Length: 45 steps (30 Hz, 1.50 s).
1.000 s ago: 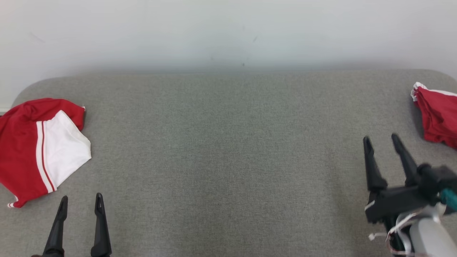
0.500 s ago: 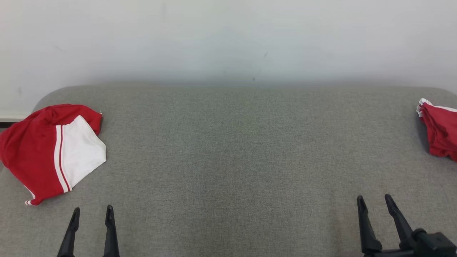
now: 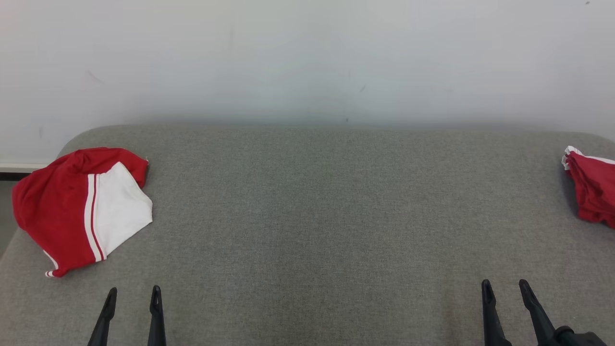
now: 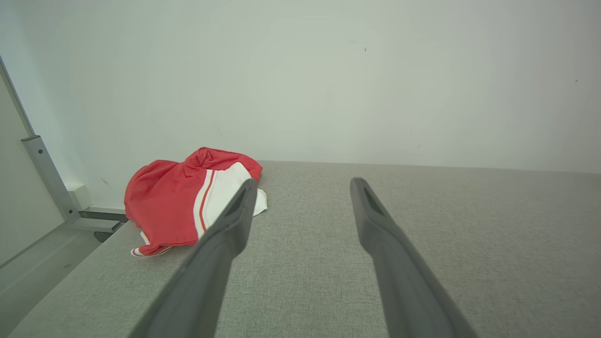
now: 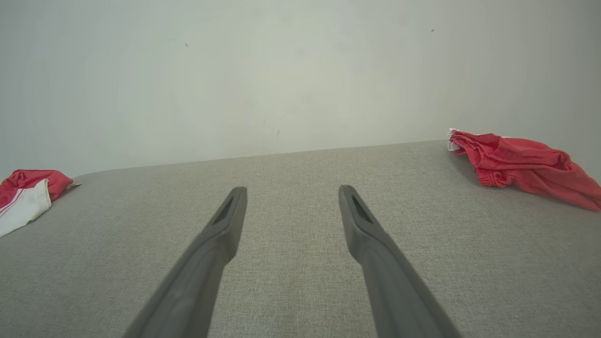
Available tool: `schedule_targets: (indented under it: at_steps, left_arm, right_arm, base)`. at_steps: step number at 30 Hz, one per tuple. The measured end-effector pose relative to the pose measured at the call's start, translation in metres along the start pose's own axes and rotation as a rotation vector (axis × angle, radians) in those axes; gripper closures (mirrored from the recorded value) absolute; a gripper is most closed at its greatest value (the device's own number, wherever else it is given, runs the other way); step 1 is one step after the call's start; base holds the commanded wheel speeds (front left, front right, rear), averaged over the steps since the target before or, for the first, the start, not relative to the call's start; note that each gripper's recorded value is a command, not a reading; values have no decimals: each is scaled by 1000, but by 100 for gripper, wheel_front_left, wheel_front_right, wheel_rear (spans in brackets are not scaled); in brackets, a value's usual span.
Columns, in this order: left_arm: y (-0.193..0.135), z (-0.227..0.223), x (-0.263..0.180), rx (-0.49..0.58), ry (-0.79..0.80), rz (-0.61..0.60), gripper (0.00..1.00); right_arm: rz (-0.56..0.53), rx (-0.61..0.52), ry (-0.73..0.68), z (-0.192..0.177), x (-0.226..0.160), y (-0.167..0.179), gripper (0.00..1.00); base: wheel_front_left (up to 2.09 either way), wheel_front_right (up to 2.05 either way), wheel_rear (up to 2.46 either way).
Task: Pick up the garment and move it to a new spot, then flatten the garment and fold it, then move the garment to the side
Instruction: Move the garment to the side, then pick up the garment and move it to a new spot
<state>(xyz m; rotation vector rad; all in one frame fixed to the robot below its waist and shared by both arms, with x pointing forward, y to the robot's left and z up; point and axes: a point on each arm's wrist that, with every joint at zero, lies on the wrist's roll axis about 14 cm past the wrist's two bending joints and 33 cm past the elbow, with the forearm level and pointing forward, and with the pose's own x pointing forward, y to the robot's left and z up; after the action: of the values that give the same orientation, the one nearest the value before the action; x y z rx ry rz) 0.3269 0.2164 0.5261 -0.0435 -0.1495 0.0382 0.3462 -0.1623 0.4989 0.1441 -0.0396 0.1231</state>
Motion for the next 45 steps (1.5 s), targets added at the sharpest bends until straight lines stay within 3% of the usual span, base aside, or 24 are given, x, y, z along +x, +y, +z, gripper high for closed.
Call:
schedule_targets:
  at_steps: [23,45]
  left_arm:
    - [12,0,-12,13,4,28,0]
    - [108,11,-95,68,5,379,0]
  right_arm:
    - [52,1,13,-3,0,19,0]
    - [348,30,76,-24,36,113,0]
  base:
    - [0,0,0]
    - [0,0,0]
